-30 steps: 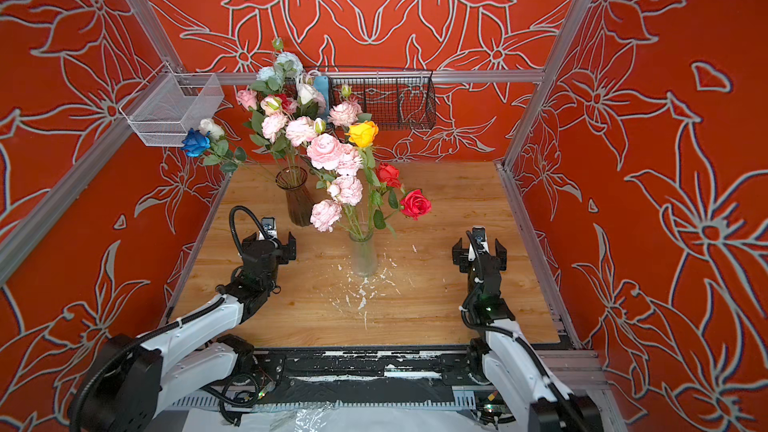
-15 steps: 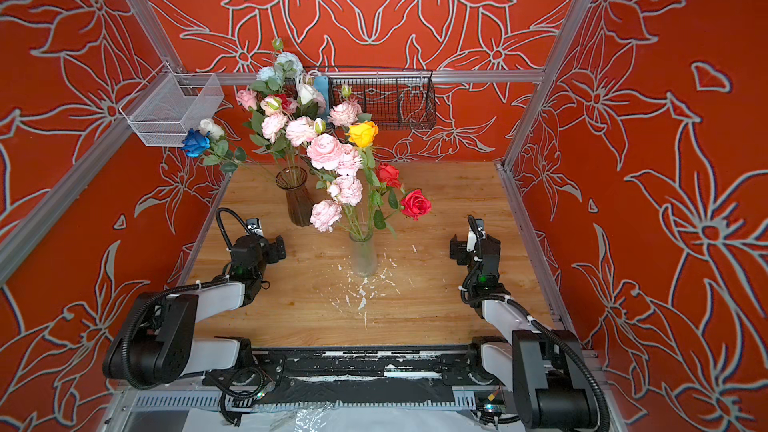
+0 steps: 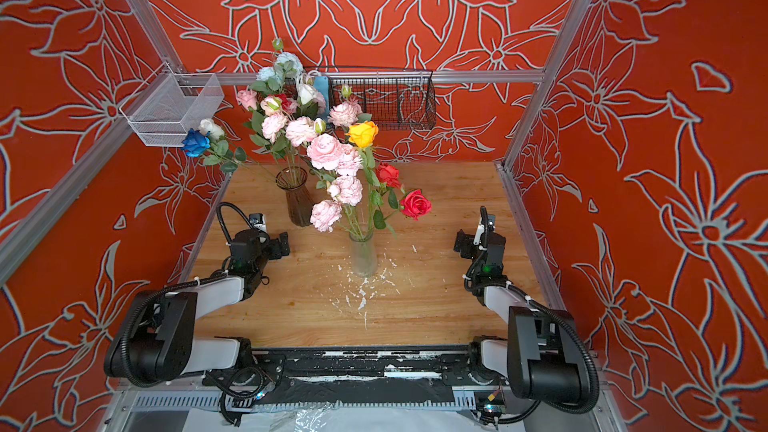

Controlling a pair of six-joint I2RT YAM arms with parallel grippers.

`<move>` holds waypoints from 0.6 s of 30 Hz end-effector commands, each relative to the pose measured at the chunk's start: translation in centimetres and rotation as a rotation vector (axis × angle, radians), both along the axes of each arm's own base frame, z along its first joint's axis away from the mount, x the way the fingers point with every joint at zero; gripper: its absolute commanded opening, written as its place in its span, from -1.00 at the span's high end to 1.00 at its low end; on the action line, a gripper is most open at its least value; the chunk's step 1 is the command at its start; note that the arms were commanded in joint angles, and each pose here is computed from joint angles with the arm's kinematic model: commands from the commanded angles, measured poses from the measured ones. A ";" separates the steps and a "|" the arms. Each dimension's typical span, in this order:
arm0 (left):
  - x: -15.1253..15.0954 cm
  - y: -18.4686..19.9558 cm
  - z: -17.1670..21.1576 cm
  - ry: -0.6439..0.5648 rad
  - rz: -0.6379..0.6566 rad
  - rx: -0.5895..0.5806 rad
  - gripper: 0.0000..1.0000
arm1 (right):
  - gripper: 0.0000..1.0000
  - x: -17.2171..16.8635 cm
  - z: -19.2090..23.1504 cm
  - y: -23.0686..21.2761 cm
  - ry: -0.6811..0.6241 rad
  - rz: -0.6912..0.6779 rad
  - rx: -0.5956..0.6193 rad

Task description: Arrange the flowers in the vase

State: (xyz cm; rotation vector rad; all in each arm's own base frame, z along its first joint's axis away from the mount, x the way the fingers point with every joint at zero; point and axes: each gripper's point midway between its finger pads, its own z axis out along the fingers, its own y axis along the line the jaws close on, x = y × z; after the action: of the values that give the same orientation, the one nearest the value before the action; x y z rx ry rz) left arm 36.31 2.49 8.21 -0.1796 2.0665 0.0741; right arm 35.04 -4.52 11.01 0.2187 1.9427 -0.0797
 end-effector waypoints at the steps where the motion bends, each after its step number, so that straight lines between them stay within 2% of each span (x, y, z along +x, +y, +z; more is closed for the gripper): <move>1: 0.2 0.0 0.3 -0.007 -0.002 -0.012 -0.95 | -0.95 -0.9 1.0 -0.2 -0.107 -0.021 0.026; 4: 0.2 0.0 0.3 -0.007 -0.001 -0.012 -0.95 | -0.95 -1.6 1.6 -0.3 -0.120 -0.025 0.020; 7: 0.2 0.0 0.3 -0.007 -0.002 -0.012 -0.95 | -0.95 -1.8 1.6 -0.6 -0.058 -0.015 -0.013; 8: 0.2 0.0 0.3 -0.007 -0.001 -0.012 -0.95 | -0.95 -1.8 2.0 -0.4 -0.087 -0.006 0.004; 13: 0.2 0.0 0.3 -0.007 -0.001 -0.012 -0.95 | -0.95 -0.5 1.5 1.0 -0.100 0.074 0.059; 18: 0.2 0.0 0.3 -0.008 -0.001 -0.013 -0.95 | -0.95 0.6 -0.1 2.3 -0.077 0.154 0.038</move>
State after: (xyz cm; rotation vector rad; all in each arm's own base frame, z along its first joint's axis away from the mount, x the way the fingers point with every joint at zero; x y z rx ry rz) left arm 36.27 2.41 8.13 -0.1765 2.0705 0.0687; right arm 34.29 -3.22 8.64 0.1702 1.9570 0.0292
